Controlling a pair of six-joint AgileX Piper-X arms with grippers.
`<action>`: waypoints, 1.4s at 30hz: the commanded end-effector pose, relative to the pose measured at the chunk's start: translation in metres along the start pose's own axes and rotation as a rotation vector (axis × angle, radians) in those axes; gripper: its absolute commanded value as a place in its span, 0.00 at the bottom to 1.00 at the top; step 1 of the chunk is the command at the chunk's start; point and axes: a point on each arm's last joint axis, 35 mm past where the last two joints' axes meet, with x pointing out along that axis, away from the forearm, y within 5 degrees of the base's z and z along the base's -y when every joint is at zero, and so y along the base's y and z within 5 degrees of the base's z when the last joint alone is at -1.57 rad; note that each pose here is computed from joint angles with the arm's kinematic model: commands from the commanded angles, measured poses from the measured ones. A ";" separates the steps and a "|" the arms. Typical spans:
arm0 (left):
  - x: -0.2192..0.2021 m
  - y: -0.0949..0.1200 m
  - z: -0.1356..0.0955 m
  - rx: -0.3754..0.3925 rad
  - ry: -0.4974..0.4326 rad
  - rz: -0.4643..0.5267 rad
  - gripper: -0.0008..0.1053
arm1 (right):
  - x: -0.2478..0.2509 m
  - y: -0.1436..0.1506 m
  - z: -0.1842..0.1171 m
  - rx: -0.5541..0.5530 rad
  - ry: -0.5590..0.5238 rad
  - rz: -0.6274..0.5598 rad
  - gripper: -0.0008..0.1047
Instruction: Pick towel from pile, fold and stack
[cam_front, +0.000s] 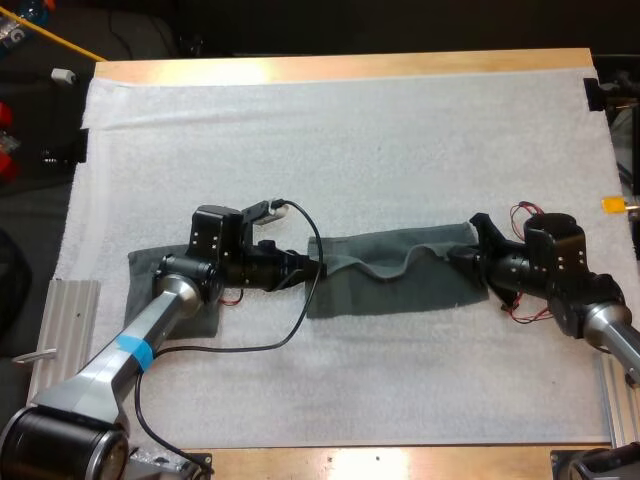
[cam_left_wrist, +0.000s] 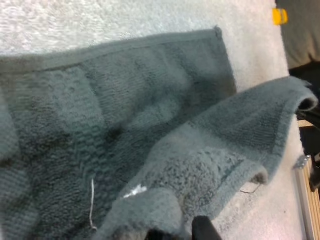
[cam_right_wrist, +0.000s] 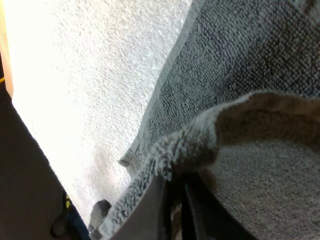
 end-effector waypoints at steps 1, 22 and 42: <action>-0.001 -0.002 0.002 0.008 -0.018 -0.001 0.01 | -0.001 0.003 0.003 -0.003 -0.016 0.011 0.01; -0.008 -0.027 0.018 0.095 -0.023 -0.109 0.47 | -0.015 0.037 0.015 -0.310 -0.155 0.260 0.61; -0.099 -0.093 -0.058 0.317 -0.186 0.104 0.48 | -0.104 0.075 -0.003 -0.794 -0.039 -0.196 0.61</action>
